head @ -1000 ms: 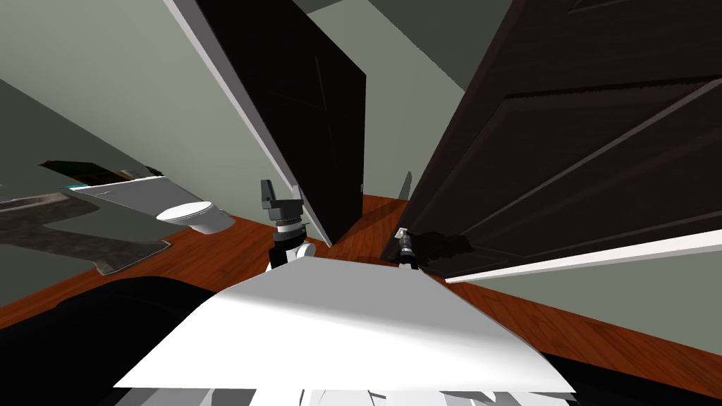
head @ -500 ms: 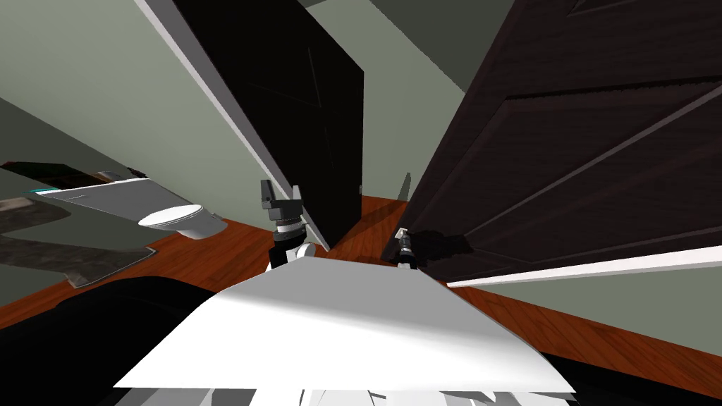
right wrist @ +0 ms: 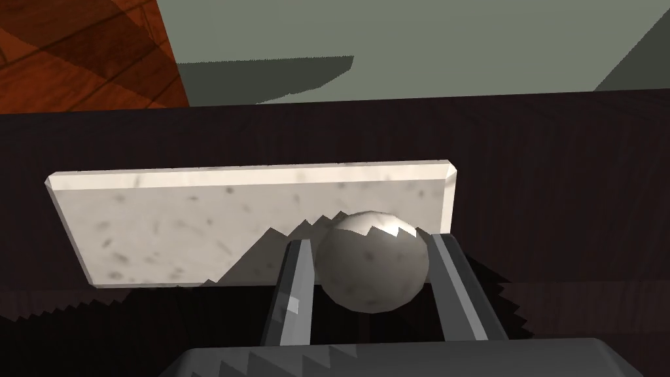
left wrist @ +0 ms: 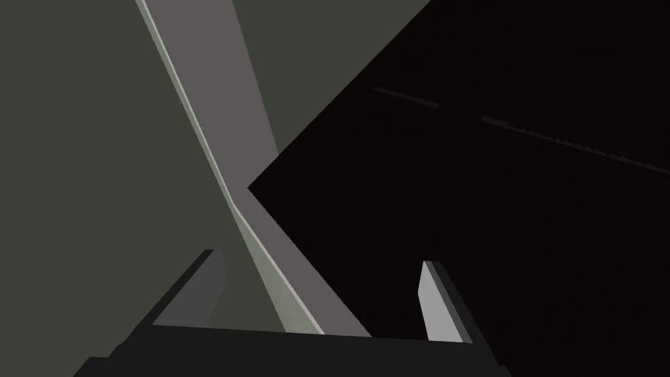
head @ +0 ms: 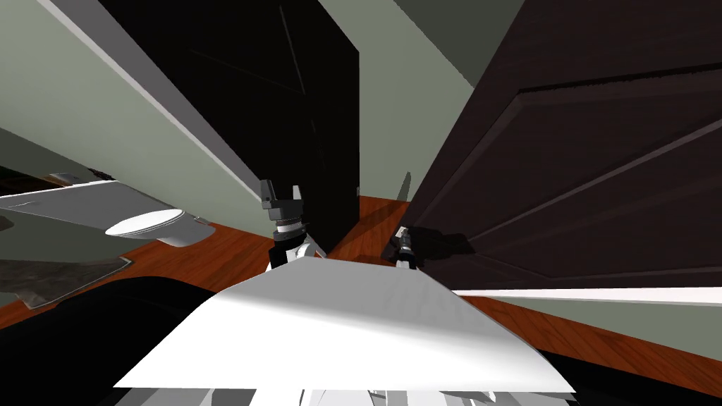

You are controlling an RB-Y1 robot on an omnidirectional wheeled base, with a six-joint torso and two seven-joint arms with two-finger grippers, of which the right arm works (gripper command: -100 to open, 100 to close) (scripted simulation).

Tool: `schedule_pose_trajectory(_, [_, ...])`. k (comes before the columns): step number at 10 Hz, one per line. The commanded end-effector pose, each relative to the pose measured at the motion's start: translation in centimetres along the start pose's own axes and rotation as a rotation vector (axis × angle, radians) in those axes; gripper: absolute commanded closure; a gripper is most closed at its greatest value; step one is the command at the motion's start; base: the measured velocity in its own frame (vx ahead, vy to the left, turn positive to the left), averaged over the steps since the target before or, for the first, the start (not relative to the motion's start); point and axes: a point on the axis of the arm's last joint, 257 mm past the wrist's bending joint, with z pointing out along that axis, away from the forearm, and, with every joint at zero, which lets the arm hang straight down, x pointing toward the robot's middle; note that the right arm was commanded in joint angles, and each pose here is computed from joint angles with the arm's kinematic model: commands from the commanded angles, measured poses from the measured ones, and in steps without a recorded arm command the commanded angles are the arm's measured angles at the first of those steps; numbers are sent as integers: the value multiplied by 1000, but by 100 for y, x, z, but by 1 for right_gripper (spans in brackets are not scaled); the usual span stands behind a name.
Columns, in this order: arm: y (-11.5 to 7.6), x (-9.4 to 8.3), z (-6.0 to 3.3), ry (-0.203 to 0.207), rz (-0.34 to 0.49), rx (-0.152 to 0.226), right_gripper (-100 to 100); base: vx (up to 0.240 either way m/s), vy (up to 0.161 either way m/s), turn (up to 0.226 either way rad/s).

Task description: Push the door open

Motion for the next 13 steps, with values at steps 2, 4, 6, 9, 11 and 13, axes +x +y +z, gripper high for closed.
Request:
schedule_pose_trajectory(2, [69, -190, 62, -57, -19, -20, 100, 190, -23, -67])
schedule_pose_trajectory(4, [78, -218, 73, -82, -22, -23, 100, 174, -42, -89])
schedule_pose_trajectory(6, [12, -157, 44, -83, -12, -3, -100, 68, 17, -107])
schedule_pose_trajectory(9, [-6, -118, 43, -83, -3, 4, -100, -164, 127, -31])
schedule_pose_trajectory(11, [-25, -75, 41, -84, 7, 12, -100, -210, 167, -38])
schedule_pose_trajectory(13, [-33, -66, 40, -84, 9, 13, -100, -136, 114, -30])
